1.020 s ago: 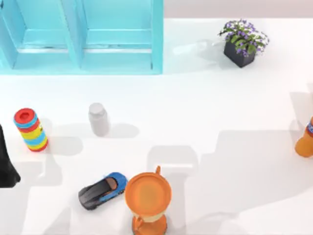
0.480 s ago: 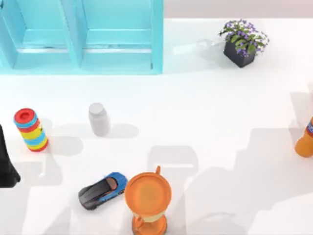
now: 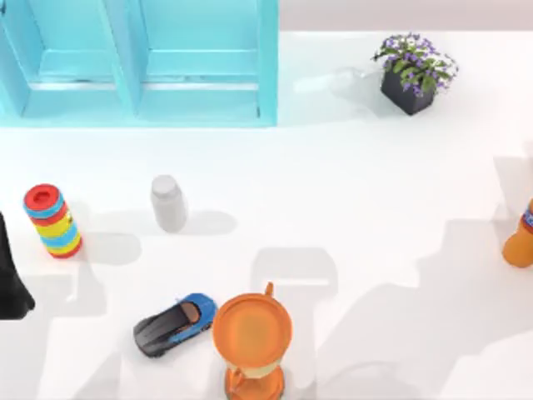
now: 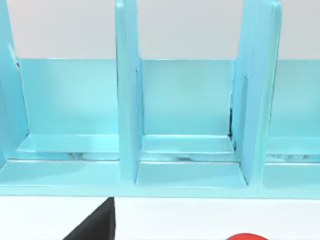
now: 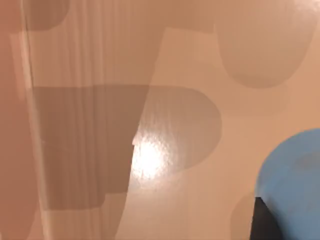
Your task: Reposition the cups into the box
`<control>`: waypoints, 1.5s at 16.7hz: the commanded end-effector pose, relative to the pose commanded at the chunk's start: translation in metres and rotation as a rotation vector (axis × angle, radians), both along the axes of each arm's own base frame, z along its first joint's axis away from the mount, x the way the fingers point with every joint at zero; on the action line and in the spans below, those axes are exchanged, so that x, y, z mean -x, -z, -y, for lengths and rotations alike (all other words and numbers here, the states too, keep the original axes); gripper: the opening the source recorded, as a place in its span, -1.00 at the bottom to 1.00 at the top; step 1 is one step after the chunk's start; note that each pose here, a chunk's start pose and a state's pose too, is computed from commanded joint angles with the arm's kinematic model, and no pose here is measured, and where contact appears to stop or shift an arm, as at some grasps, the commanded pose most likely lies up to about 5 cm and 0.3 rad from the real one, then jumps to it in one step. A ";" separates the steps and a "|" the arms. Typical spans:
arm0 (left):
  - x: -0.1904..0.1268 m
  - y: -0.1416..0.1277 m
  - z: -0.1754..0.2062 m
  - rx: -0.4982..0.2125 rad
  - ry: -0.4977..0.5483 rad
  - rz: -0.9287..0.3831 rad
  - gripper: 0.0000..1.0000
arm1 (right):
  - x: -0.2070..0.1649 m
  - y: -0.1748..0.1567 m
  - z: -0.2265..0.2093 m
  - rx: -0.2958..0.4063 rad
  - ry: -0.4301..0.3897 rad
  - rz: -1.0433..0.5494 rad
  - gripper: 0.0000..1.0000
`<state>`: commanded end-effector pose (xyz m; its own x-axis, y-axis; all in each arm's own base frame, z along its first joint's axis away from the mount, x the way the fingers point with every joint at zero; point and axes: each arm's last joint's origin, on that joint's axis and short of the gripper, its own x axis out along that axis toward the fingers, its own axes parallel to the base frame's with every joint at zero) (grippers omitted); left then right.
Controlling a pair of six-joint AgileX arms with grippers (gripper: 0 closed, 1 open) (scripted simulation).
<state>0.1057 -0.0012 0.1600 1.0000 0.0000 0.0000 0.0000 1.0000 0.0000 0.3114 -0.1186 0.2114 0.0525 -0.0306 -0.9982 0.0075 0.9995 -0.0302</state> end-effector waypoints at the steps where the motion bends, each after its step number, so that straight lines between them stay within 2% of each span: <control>1: 0.000 0.000 0.000 0.000 0.000 0.000 1.00 | 0.000 0.000 0.000 0.000 0.000 0.000 -0.55; 11: 0.000 0.000 0.000 0.000 0.000 0.000 1.00 | 0.000 0.000 0.000 0.000 0.000 0.000 0.96; 21: 0.000 0.000 0.000 0.000 0.000 0.000 1.00 | 0.000 -0.001 0.000 0.000 -0.002 0.000 1.00; 25: 0.000 0.000 0.000 0.000 0.000 0.000 1.00 | -0.004 -0.030 0.002 0.004 0.000 0.005 1.00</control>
